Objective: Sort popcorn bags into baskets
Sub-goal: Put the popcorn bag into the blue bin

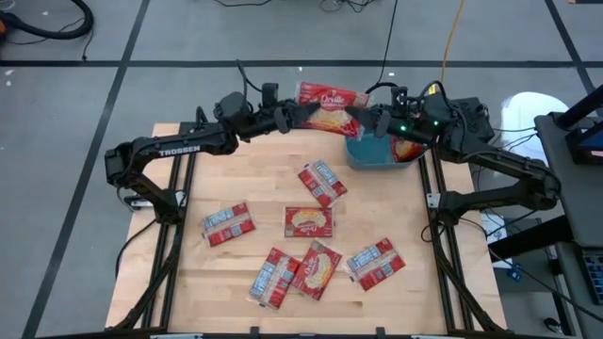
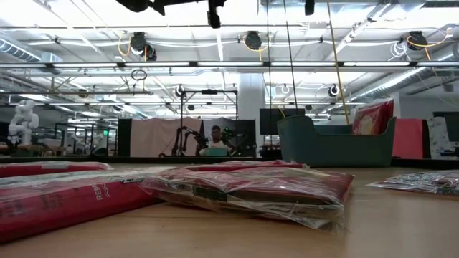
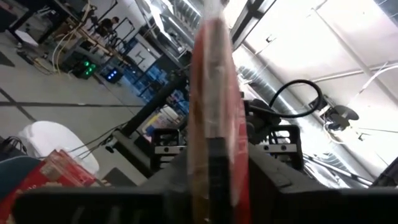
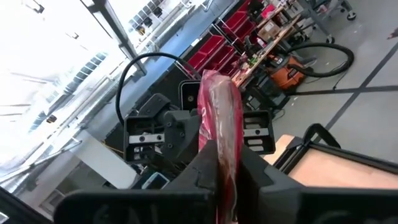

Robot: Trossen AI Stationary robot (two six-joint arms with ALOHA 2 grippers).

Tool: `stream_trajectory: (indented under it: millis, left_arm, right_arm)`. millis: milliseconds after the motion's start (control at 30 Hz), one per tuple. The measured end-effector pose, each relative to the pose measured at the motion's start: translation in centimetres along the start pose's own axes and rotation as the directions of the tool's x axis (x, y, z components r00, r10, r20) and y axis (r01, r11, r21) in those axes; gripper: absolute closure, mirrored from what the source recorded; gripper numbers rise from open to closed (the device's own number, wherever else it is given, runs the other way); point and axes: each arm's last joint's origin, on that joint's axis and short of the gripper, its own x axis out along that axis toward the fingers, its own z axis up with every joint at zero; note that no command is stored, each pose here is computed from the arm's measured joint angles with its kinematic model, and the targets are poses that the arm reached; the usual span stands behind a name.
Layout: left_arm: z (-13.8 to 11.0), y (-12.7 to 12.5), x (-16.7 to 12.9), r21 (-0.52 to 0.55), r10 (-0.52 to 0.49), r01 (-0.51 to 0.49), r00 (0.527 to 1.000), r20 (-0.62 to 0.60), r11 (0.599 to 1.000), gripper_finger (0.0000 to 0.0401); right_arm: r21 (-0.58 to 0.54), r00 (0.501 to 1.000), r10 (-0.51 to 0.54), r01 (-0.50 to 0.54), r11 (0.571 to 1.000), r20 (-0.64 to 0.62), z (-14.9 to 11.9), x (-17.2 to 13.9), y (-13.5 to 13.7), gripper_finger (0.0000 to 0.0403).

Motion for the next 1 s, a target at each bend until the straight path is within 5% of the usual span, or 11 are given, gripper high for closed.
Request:
stream_trajectory:
  millis: [467, 733, 1000]
  left_arm:
    - [1.7, 0.0, -1.4, 0.077, 0.087, -0.084, 0.995, -0.046, 0.994, 0.0116]
    - [2.5, 1.4, -3.0, 0.13, 0.248, -0.23, 0.959, -0.139, 0.964, 0.0111]
    - [3.2, 1.9, -3.9, 0.113, 0.225, -0.203, 0.947, -0.23, 0.973, 0.0134]
  right_arm:
    - [0.037, 0.99, -0.124, 0.126, 0.991, -0.064, 0.4, -3.4, -0.2, 0.0391]
    - [0.056, 0.981, -0.168, 0.174, 0.983, -0.102, 0.9, -4.2, 0.4, 0.0391]
    - [-0.068, 0.952, -0.264, 0.256, 0.964, -0.154, 4.1, -4.0, 2.8, 0.0391]
